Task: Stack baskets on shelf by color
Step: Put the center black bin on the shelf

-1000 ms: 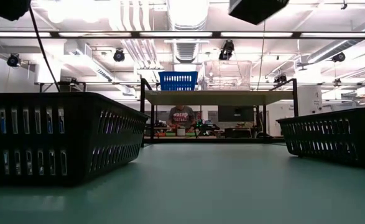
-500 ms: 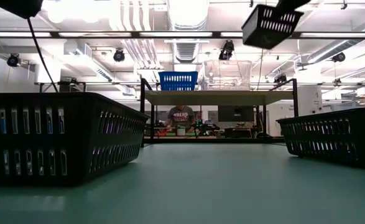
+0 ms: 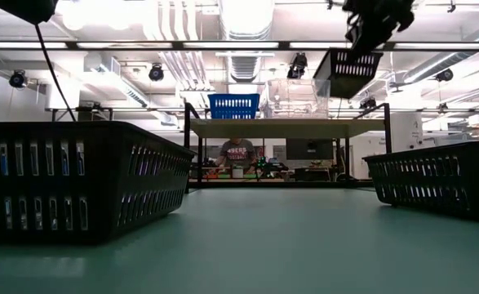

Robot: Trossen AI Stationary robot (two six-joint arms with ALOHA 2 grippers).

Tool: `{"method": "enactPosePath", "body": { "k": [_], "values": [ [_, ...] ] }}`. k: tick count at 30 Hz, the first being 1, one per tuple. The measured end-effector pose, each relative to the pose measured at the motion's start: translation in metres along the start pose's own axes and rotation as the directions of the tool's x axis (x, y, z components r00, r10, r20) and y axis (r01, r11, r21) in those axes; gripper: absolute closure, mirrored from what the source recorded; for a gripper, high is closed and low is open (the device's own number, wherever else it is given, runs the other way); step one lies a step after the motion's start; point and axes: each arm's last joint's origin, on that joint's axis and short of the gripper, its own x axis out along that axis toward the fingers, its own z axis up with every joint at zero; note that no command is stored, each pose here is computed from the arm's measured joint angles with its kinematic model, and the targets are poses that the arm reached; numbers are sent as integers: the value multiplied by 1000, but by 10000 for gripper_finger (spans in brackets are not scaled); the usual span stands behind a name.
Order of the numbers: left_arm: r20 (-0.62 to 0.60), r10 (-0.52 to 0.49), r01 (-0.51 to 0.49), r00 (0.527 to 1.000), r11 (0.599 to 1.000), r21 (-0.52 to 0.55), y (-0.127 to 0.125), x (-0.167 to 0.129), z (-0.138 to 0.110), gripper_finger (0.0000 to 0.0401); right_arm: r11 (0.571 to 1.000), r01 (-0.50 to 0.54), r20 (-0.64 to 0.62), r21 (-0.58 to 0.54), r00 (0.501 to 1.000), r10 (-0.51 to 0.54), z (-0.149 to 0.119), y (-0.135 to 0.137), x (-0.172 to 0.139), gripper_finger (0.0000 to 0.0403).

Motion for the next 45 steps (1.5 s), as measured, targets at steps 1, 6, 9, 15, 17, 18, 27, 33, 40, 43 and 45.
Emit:
{"method": "enactPosePath", "body": {
  "k": [1,6,9,15,17,18,27,33,40,43,45],
  "values": [
    [0,0,0,1000,1000,6,0,0,0,322,1000,-4,-6,12,1000,4,-3,-5,2,394],
    [1,0,0,1000,1000,25,0,0,0,322,996,-63,1,60,998,63,-15,-25,12,394],
    [3,1,-1,1000,1000,26,0,0,1,322,994,-78,-12,81,997,79,-20,-33,18,394],
    [6,2,-2,1000,1000,31,1,0,1,322,989,-104,-47,107,993,110,-23,-41,33,394],
    [5,2,-2,1000,999,32,1,0,1,322,986,-115,-59,118,991,123,-24,-43,39,394],
    [5,2,-2,1000,999,32,1,0,1,322,985,-120,-64,124,990,129,-24,-44,41,394],
    [5,2,-2,1000,1000,30,1,0,1,322,974,-148,-98,171,981,167,-27,-49,58,394],
    [5,2,-2,1000,1000,24,1,0,1,322,967,-160,-114,197,976,185,-29,-50,62,388],
    [5,2,-2,1000,1000,24,1,0,1,322,955,-171,-131,242,970,206,-30,-47,61,342],
    [5,2,-2,1000,1000,24,1,0,1,322,949,-170,-134,264,968,211,-31,-46,61,316],
    [5,2,-2,1000,1000,24,1,0,1,322,946,-171,-135,276,967,214,-30,-45,61,298]
  ]
}}
